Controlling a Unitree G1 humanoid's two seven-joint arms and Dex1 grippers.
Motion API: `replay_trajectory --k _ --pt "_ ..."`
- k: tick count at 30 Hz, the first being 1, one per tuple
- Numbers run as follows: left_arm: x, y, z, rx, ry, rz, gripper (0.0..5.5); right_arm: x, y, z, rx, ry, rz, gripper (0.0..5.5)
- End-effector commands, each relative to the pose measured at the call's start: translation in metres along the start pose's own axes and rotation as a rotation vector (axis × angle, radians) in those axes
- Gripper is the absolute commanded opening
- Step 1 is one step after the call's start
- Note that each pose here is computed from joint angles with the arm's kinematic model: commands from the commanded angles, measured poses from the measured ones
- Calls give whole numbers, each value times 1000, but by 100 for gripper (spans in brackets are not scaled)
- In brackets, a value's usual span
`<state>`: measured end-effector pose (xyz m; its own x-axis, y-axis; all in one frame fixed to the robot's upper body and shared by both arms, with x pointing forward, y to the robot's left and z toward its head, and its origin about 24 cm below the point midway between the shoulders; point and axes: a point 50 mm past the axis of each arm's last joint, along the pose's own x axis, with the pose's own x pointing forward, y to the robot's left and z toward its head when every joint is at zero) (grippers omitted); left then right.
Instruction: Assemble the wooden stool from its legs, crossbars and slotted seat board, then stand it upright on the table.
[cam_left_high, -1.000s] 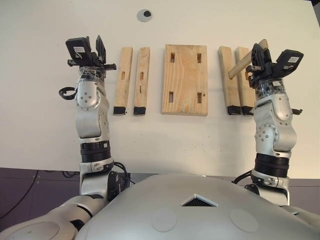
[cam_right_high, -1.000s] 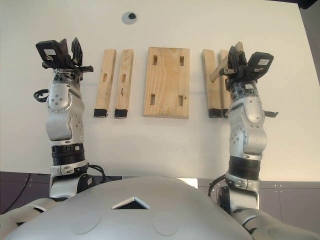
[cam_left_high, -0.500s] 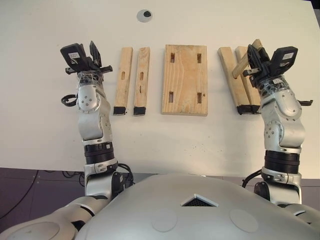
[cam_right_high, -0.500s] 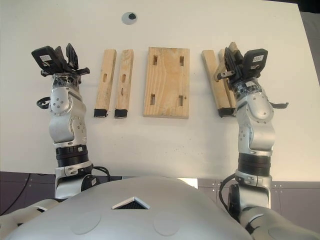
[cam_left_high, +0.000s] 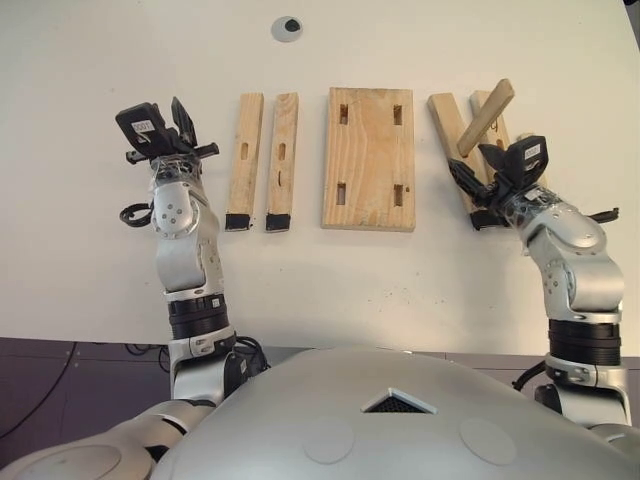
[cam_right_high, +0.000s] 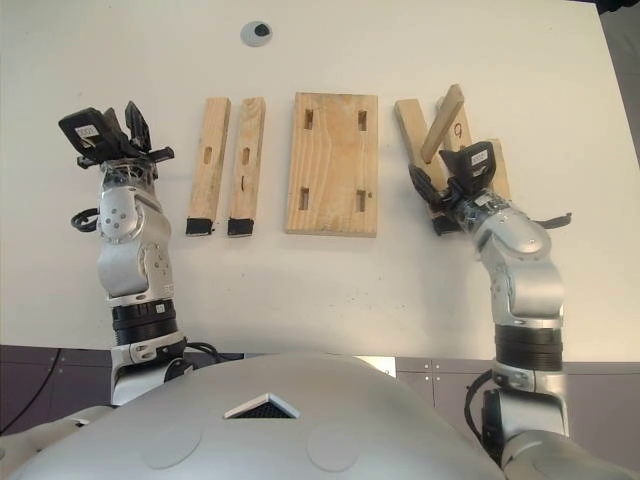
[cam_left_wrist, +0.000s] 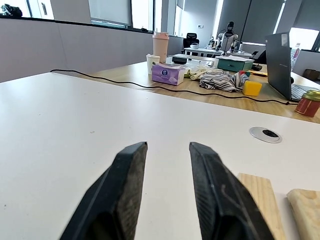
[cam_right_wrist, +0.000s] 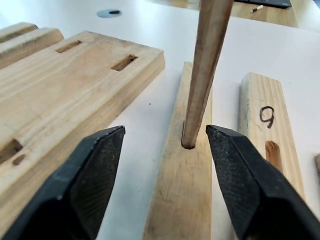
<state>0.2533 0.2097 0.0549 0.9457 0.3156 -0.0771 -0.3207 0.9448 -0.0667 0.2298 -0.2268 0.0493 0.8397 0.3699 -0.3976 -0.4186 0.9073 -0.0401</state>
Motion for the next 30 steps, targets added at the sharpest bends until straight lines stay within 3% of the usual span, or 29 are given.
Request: replay_trajectory --k 1,11,16,19,23,27,30 --pt "-5 1 0 -5 -5 22 153 1 -7 -3 -32 85 7 304" --pt "-7 -5 -2 -16 -1 12 153 -3 0 -32 -19 259 37 304" --pt "-4 -8 1 -9 -14 -9 153 -7 -1 -40 39 296 16 229" --pt "0 -25 16 12 -98 -141 153 -4 -7 -31 60 234 -37 207" --pt "-6 -46 40 -78 -209 -330 153 12 -17 21 -8 18 0 206" --pt "-5 -62 62 -164 -277 -511 219 27 -35 93 -31 -164 85 206" --pt "-1 -79 73 -171 -295 -651 264 32 -34 118 -63 -222 200 206"
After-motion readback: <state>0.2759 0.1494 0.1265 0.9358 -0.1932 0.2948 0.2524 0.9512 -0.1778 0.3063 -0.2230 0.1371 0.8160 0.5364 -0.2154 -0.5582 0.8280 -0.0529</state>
